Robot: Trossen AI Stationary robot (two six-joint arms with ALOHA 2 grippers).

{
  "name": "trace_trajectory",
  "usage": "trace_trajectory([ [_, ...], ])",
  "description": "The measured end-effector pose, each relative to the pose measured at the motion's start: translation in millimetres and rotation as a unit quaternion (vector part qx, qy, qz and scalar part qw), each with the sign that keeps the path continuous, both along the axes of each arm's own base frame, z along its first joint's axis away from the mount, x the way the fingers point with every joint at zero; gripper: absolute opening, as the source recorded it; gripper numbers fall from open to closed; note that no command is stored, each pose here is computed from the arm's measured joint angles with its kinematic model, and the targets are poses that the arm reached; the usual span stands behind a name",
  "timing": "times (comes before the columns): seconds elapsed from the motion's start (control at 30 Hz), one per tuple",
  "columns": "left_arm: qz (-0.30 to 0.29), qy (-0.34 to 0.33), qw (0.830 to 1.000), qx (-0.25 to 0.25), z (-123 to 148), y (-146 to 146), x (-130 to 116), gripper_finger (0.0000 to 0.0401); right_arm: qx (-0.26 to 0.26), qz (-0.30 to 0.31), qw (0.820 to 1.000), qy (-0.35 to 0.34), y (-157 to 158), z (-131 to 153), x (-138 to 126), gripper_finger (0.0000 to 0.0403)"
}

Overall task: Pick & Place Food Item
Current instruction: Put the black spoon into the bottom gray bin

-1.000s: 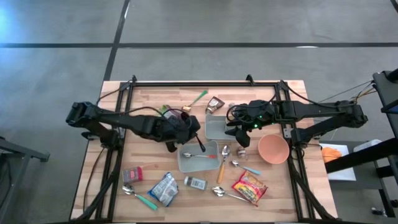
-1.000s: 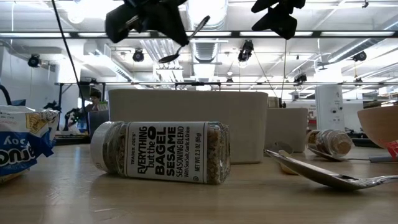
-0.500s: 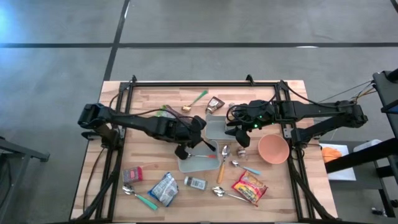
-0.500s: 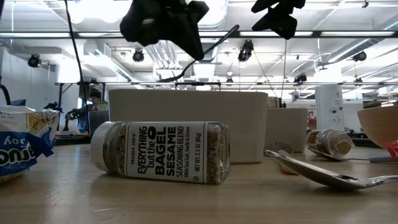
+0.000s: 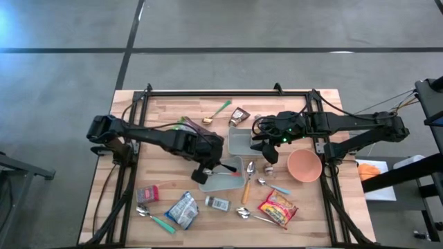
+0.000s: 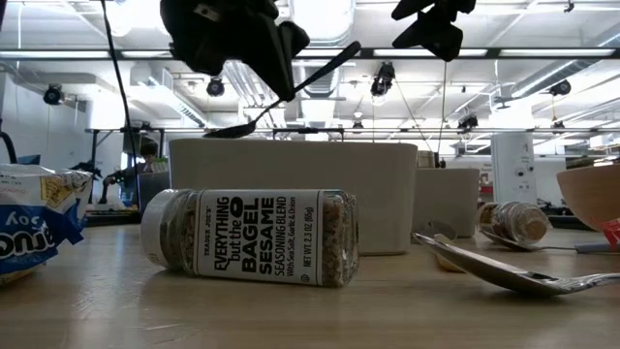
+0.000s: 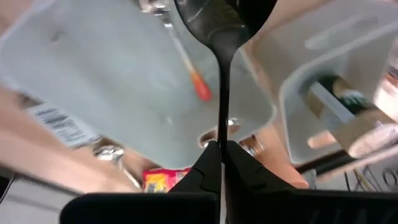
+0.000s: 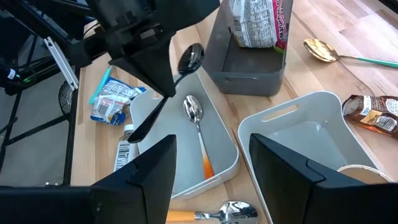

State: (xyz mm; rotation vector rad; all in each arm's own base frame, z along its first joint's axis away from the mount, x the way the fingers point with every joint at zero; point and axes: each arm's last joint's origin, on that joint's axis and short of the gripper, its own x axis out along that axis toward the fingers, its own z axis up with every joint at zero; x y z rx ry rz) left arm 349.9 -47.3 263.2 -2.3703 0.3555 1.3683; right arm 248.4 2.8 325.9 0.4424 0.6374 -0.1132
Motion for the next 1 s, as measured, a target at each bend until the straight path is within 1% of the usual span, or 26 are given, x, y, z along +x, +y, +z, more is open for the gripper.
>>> trace_trajectory([
  [0.17,0.020,0.014,0.998,-0.054,-2.5,-1.8,0.1,0.0000,0.000,0.000,1.000,0.000,-0.1,-0.1,0.1,0.0200],
  [0.27,0.028,0.010,0.997,-0.077,-2.3,-2.7,1.1,0.0000,0.000,0.000,1.000,0.000,0.0,-0.1,0.1,0.0200],
  [0.67,0.043,0.021,0.995,-0.085,-4.1,-2.5,-0.5,0.0000,0.000,0.000,1.000,0.000,0.0,-0.1,0.1,0.0200],
  [0.83,0.042,0.021,0.995,-0.083,-6.3,6.8,2.2,0.0000,0.000,0.000,1.000,0.000,-0.1,-0.1,0.1,0.0200],
  [1.0,0.040,0.015,0.996,-0.083,-7.5,5.9,4.5,0.0000,0.000,0.000,1.000,0.000,0.0,-0.1,0.1,0.0200],
])
